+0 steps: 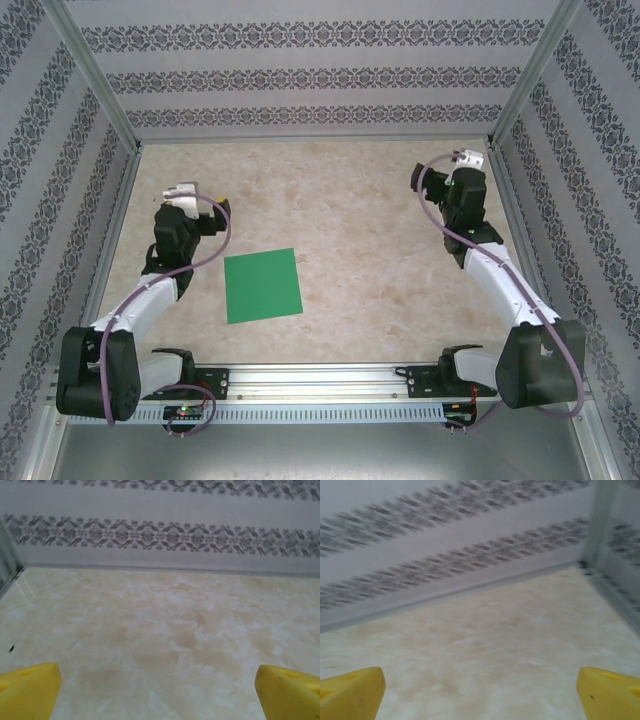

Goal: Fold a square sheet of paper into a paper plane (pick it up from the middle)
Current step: Move the square sheet of paper to the center of the table.

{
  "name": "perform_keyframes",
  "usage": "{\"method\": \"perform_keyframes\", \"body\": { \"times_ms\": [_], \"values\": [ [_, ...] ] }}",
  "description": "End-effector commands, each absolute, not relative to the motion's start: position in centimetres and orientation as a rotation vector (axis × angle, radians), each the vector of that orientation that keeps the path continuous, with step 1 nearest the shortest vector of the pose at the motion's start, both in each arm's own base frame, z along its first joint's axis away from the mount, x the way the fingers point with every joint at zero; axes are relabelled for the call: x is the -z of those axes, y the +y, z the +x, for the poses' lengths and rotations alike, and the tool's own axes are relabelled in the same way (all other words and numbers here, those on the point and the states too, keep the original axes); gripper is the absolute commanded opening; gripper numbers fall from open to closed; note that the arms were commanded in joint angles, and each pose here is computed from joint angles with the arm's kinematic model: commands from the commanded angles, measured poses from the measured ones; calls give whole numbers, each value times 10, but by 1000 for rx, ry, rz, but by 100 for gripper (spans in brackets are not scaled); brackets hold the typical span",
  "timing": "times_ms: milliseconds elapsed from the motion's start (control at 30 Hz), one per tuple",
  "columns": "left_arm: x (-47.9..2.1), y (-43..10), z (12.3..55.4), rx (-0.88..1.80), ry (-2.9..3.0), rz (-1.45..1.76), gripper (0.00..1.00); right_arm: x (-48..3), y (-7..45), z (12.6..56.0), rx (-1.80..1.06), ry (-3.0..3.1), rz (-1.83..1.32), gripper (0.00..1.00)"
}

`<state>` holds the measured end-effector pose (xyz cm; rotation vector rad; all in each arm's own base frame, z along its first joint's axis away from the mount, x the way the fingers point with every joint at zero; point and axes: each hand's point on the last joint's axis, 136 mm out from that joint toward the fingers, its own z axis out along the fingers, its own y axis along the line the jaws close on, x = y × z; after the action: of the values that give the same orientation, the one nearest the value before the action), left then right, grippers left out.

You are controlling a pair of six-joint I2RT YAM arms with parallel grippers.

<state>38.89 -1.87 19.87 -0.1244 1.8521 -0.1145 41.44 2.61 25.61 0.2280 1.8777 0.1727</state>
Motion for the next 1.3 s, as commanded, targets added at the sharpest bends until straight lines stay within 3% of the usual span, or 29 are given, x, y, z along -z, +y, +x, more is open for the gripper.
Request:
{"method": "perform_keyframes", "body": {
  "times_ms": [0, 100, 333, 567, 1000, 1267],
  "values": [
    [-167, 7, 367, 130, 2065, -519, 100, -205, 113, 380, -744, 2146, 157, 98],
    [-143, 8, 350, 164, 2203, -738, 100, -202, 180, 369, -904, 2200, 37, 98],
    [-134, 0, 349, 219, 2245, -758, 100, -145, 353, 319, -883, 2437, -404, 87],
    [-153, 16, 348, 121, 2202, -777, 100, -101, 443, 275, -968, 2563, -523, 81],
    [-132, -14, 345, 324, 2283, -741, 100, -66, 481, 261, -1014, 2646, -586, 81],
    [-126, -53, 352, 584, 2350, -647, 100, -29, 450, 273, -892, 2699, -497, 82]
  ]
}}
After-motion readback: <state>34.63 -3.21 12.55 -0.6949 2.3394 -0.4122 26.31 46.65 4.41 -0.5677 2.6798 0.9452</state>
